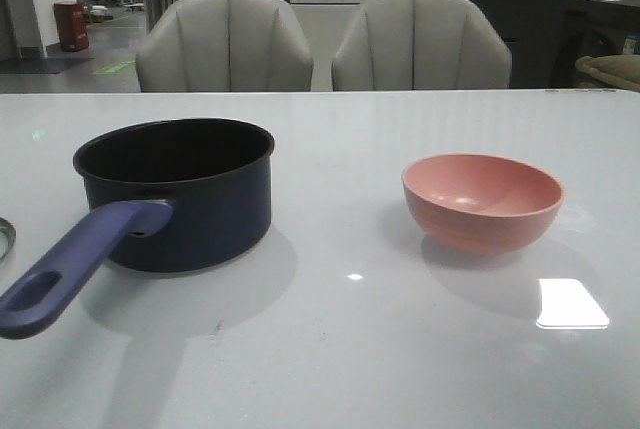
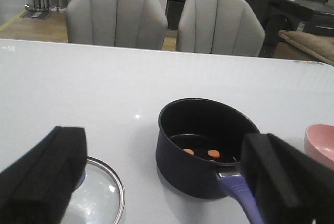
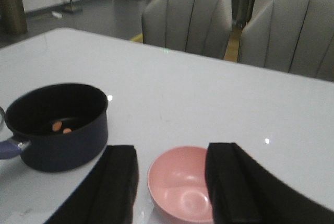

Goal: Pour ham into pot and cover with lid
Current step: 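Release the bowl and withdraw the right gripper upward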

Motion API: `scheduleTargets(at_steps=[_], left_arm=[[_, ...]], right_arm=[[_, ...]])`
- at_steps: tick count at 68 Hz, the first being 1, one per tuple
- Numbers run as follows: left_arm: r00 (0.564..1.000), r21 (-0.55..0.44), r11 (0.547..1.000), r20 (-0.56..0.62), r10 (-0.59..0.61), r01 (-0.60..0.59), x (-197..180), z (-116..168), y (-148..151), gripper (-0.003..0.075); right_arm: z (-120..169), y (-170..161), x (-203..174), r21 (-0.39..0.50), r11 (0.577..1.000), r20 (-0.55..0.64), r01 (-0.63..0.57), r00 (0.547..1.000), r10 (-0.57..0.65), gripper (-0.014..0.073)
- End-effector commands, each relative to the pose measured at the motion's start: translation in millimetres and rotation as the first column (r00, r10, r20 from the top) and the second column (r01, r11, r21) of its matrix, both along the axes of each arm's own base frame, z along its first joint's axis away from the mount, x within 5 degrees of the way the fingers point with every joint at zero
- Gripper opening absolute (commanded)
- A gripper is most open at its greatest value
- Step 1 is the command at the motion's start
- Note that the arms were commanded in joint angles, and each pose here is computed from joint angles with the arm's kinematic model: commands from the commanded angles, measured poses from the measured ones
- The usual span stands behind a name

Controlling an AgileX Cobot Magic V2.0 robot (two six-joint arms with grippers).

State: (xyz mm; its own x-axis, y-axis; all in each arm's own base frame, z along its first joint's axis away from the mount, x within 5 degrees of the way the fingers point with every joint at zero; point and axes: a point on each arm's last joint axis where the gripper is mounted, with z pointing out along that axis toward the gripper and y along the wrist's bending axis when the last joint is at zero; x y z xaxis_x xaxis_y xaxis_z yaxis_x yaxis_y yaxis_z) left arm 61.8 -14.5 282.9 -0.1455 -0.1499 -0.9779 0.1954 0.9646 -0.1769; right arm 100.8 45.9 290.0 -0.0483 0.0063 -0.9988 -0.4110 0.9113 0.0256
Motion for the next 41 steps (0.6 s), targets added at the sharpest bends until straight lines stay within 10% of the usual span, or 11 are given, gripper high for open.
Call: scheduleTargets(at_steps=[1, 18, 31, 41], left_arm=[[0.995, -0.026, 1.0, 0.103, 0.0, 0.002, 0, 17, 0, 0.0638], [0.995, -0.026, 1.0, 0.103, 0.0, 0.002, 0, 17, 0, 0.0638], [0.995, -0.026, 1.0, 0.103, 0.0, 0.002, 0, 17, 0, 0.0638], [0.996, -0.022, 1.0, 0.084, -0.001, 0.003, 0, 14, 0, 0.0638]], right_arm=[[10, -12, -21, 0.069, 0.998, 0.139, 0.011, 0.99, -0.021, 0.0422], [-17, -20, -40, 0.084, 0.996, 0.171, 0.003, 0.985, -0.018, 0.0415], [-31, -19, -38, 0.066, 0.998, 0.132, 0.006, 0.991, -0.015, 0.0125], [-32, -19, -38, 0.066, 0.998, 0.132, 0.007, 0.991, -0.016, 0.0148]])
